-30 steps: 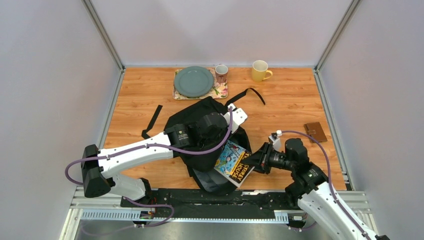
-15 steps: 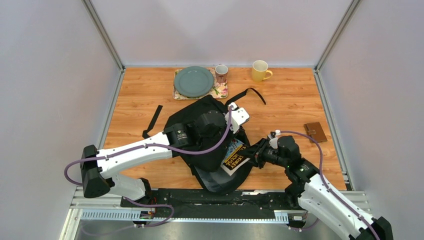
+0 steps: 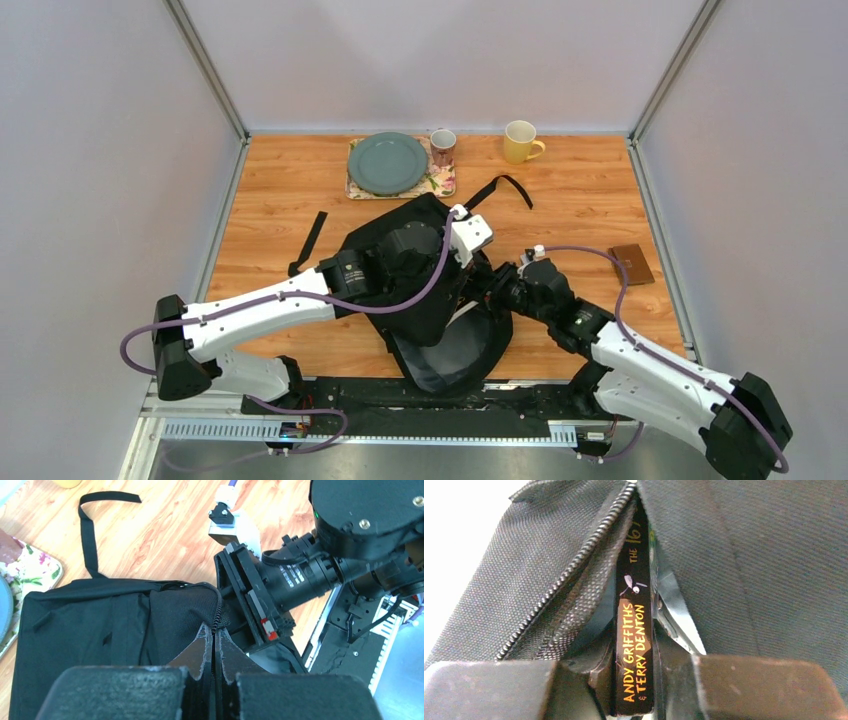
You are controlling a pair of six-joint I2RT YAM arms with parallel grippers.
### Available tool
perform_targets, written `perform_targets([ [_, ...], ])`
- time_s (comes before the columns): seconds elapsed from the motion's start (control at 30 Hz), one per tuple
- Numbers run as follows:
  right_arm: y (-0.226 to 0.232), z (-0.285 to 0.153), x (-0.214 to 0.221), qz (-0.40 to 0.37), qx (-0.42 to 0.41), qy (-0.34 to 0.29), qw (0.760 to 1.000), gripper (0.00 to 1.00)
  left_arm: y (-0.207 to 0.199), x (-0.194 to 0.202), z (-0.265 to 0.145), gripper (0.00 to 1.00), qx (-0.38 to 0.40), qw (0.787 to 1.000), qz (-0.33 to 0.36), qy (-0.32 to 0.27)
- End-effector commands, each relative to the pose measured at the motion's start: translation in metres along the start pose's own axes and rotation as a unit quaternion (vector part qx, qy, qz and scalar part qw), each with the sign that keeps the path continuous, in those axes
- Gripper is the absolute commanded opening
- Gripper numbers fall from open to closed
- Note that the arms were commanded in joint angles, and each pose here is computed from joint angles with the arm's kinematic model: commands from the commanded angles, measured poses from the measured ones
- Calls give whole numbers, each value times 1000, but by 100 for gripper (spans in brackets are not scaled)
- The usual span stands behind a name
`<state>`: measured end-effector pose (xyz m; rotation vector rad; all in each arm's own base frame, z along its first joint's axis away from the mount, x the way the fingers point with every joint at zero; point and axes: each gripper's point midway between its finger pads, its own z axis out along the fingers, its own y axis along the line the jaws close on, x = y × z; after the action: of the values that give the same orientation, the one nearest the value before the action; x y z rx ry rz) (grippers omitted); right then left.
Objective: Pack the student bag
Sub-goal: Place the book in the student bag.
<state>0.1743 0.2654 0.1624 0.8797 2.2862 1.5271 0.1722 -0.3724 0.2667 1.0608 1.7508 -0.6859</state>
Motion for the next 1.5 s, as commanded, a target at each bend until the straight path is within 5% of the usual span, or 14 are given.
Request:
perform_targets([
  [0.0,64,0,-18,-59,-81,-93,991,0,6,-43,-15,0,-19,996,-23,-81],
  [0.43,19,54,-30,-118,-21,-152,981,7,25,-14,-14,0,-78,994,-51,-61],
  [0.63,-11,71,-28,-143,45,-130,980,27,32,0,-12,0,-99,992,-56,-50],
  [0.7,-19,68,-24,-157,58,-116,979,41,33,5,-12,0,-103,992,-55,-44],
  [0.9,-40,43,-20,-166,77,-99,978,51,35,16,-11,0,-109,992,-58,-36],
  [1.27,-38,44,-25,-159,47,-113,980,8,31,23,-1,0,-96,993,-68,-28],
  [1.47,-24,66,-26,-113,17,-118,986,0,29,25,-1,0,-92,993,-70,-25],
])
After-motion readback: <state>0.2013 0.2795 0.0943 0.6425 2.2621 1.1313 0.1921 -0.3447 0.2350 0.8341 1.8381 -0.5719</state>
